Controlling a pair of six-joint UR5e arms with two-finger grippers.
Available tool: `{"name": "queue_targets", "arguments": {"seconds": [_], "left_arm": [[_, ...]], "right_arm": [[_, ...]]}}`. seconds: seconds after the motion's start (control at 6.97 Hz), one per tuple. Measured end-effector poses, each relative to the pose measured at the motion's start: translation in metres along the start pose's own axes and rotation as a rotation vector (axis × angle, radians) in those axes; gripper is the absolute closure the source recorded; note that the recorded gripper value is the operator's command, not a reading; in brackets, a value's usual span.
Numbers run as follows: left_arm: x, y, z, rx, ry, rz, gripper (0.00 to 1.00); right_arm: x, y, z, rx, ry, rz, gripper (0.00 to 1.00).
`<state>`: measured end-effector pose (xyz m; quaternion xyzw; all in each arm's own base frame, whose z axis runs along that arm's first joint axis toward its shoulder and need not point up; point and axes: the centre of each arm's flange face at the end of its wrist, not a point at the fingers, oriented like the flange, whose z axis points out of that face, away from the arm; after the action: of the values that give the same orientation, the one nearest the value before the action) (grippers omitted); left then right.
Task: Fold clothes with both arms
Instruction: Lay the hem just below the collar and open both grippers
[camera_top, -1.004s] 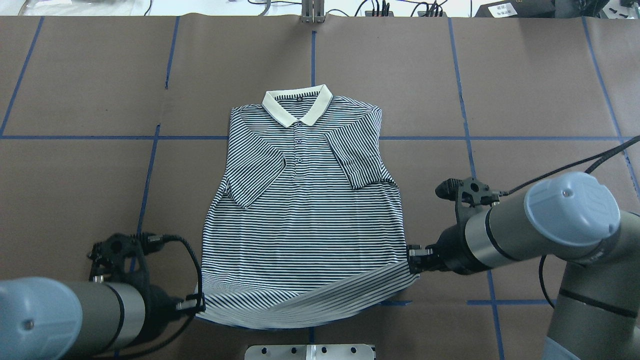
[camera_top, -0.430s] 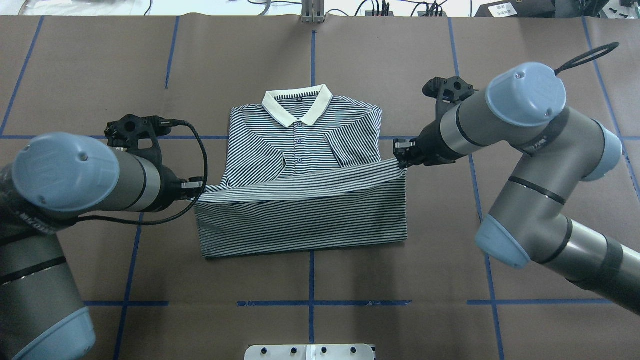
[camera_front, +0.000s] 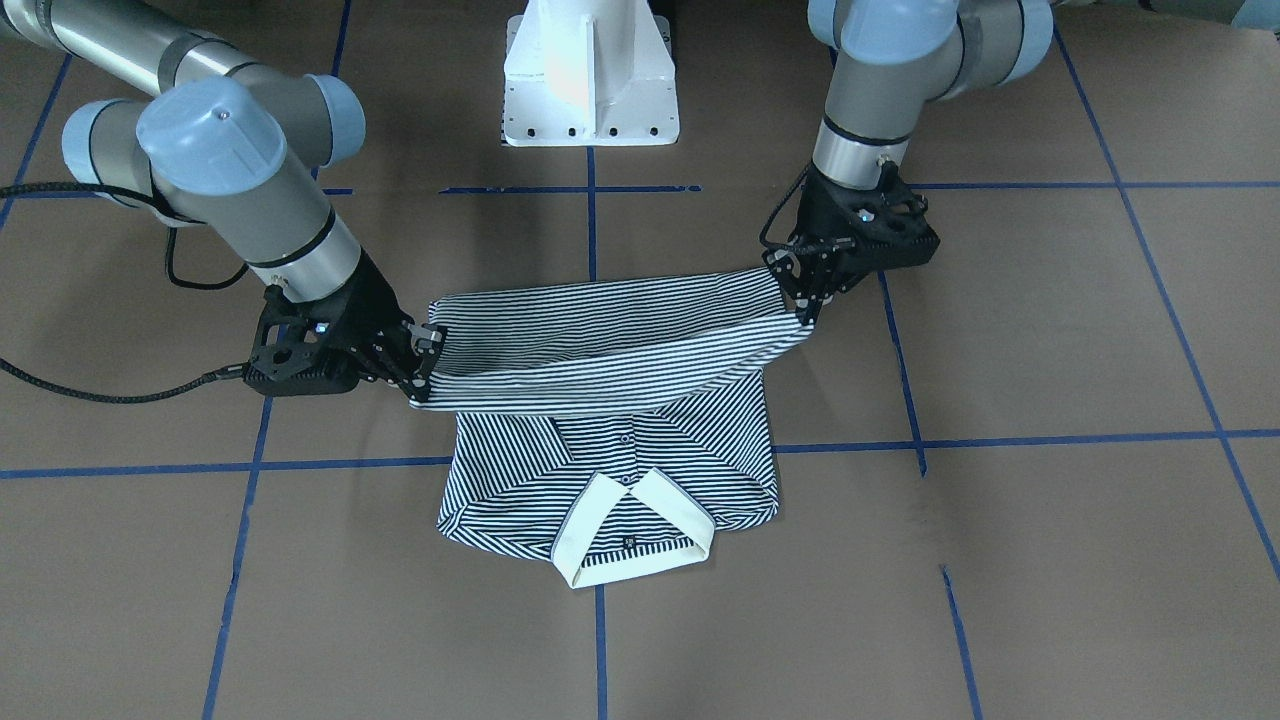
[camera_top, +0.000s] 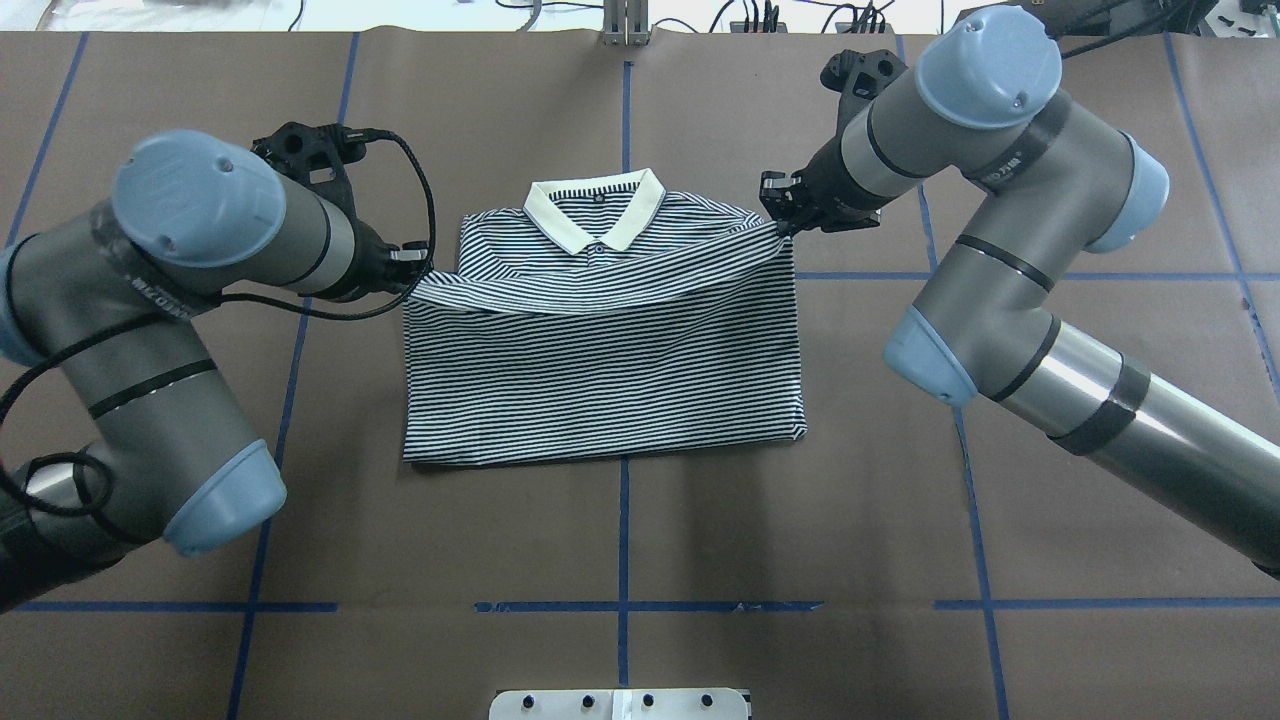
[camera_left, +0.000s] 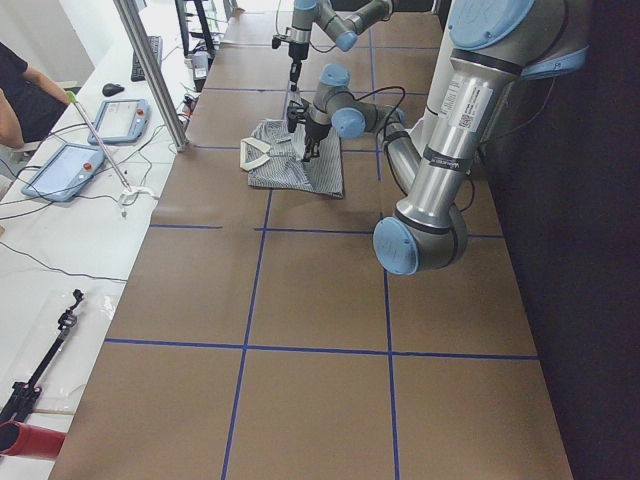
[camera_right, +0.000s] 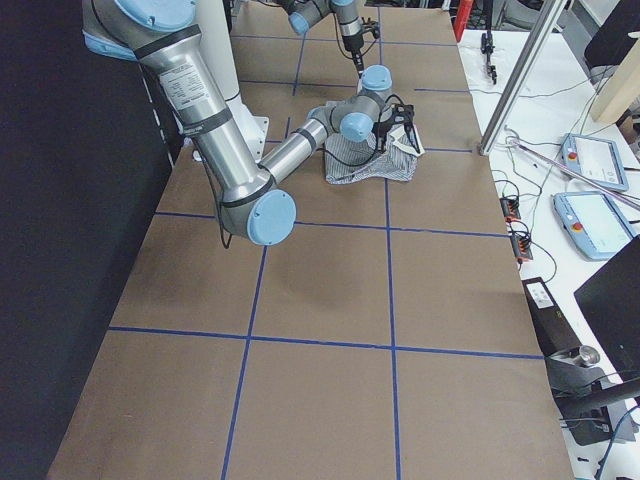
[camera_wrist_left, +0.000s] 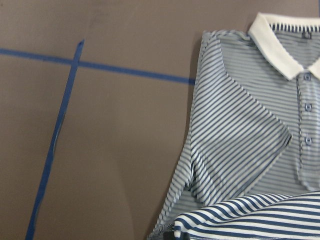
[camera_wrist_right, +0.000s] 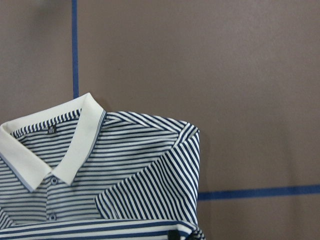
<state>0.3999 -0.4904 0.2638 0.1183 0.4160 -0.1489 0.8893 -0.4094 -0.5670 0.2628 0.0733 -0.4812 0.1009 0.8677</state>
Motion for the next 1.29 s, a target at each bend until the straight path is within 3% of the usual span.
{"name": "queue_targets", "arguments": {"seconds": [0.29, 0.57, 1.29], "left_arm": [[-0.021, -0.050, 0.058, 0.043, 0.011, -0.007, 1.00], [-0.035, -0.069, 0.096, 0.054, 0.004, -0.015, 1.00], [-0.011, -0.081, 0.102, 0.059, 0.015, -0.024, 1.00]], "right_arm": [[0.003, -0.037, 0.037, 0.013, 0.012, 0.017, 1.00], [0.017, -0.053, 0.064, 0.008, 0.042, 0.036, 1.00], [0.005, -0.071, 0.073, 0.013, 0.046, 0.042, 1.00]]}}
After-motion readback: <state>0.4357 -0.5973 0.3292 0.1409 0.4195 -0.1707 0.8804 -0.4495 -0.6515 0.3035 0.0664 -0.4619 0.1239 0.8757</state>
